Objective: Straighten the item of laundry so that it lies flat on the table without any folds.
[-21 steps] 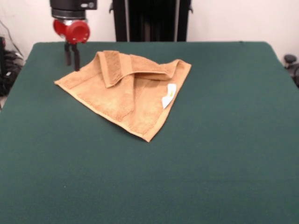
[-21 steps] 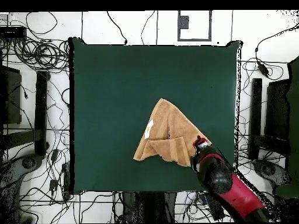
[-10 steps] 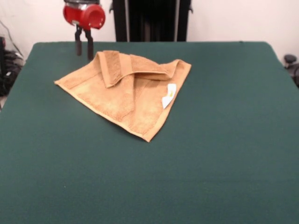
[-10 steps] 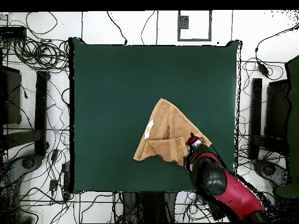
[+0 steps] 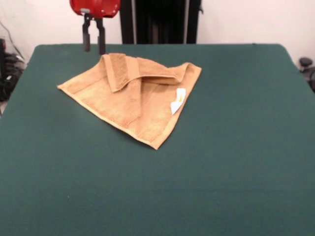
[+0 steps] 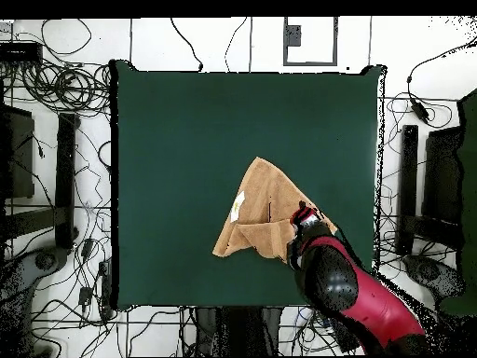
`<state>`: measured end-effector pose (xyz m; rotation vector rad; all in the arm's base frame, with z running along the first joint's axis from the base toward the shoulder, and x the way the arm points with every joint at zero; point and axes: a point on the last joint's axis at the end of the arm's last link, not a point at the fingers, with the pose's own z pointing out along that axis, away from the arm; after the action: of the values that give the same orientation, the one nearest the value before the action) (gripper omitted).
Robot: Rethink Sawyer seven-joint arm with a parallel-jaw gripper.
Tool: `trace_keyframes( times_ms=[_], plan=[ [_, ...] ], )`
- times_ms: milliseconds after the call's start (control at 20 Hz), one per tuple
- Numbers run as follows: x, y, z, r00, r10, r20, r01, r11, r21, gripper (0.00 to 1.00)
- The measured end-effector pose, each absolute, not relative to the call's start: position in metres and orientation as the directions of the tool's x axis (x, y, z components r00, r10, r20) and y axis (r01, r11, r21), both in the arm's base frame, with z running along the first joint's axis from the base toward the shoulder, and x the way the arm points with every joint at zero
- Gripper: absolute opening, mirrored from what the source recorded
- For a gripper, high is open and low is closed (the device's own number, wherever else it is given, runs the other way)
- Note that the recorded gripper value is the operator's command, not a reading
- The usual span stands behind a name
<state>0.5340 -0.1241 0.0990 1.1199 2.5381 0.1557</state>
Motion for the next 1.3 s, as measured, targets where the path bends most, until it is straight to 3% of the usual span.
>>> trace_keyframes(
  times_ms=[950, 1300],
  plan=[
    [0.548, -0.104, 0.074, -0.632, 0.764, -0.131, 0.683, 0.629, 0.370, 1.00],
    [0.524, -0.086, 0.048, -0.664, 0.744, 0.075, 0.716, 0.605, 0.347, 1.00]
  ],
)
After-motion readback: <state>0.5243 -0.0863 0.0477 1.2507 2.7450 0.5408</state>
